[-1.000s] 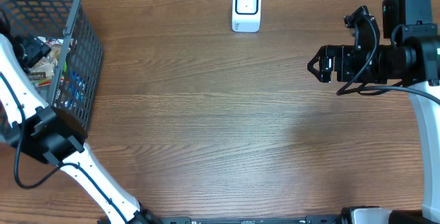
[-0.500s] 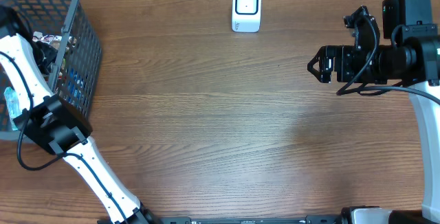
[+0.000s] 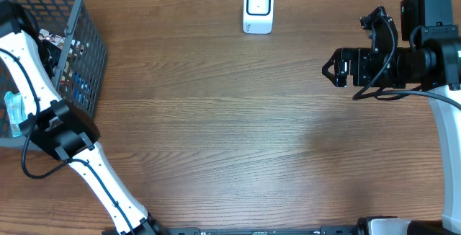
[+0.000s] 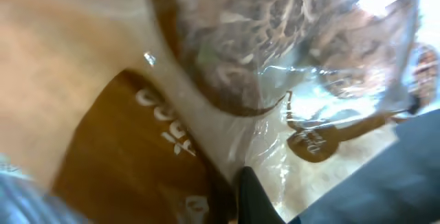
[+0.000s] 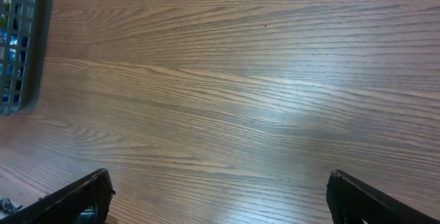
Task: Scan the item barcode
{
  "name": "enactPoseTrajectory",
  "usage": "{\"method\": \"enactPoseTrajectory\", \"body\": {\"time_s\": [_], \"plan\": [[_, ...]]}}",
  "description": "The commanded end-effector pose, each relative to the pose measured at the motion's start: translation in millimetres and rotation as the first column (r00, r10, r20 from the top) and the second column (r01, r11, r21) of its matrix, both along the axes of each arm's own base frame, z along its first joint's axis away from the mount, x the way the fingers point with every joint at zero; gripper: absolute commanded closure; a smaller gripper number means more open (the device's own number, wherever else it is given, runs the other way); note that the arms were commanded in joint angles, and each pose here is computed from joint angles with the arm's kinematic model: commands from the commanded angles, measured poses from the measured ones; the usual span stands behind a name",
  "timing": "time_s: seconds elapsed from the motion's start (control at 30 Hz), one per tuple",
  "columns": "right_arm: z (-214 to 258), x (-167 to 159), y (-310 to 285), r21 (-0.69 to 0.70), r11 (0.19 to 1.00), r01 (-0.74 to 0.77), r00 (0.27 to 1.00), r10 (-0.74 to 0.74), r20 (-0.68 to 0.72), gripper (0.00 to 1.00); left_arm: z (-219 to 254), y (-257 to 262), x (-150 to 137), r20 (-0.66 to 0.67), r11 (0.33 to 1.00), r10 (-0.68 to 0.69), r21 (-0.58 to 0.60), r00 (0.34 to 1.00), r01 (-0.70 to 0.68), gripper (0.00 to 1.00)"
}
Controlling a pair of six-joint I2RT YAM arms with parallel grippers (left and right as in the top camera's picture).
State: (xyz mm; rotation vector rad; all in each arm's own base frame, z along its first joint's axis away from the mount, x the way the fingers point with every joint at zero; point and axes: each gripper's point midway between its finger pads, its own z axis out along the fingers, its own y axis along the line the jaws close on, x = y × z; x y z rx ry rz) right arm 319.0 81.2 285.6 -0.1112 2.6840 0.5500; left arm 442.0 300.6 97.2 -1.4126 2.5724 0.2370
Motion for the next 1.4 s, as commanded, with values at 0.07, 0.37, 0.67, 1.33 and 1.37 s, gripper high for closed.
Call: {"method": "enactPoseTrajectory", "body": {"time_s": [0.07,0.37,0.67,1.33,1.37], "plan": [[9,1,2,0.004,1.0,-0.013,0.999,0.013,0.034,0.0,121,-6,4,0.225,0.992,-0.035,0.129,0.974,0.006,0.96],[9,1,2,0.004,1.0,-0.013,0.999,0.013,0.034,0.0,260,-34,-37,0.403,0.951,-0.158,0.308,0.901,0.029,0.96],[9,1,2,0.004,1.0,-0.013,0.999,0.013,0.035,0.0,275,-50,-55,0.382,0.943,-0.2,0.325,0.902,0.071,0.81],[10,2,2,0.005,1.0,-0.013,0.999,0.013,0.037,0.0,206,-71,-28,0.265,0.897,-0.441,0.169,0.857,0.409,0.96],[10,2,2,0.005,1.0,-0.013,0.999,0.013,0.037,0.0,205,-80,-26,0.291,0.893,-0.45,0.137,0.844,0.429,0.96]]}}
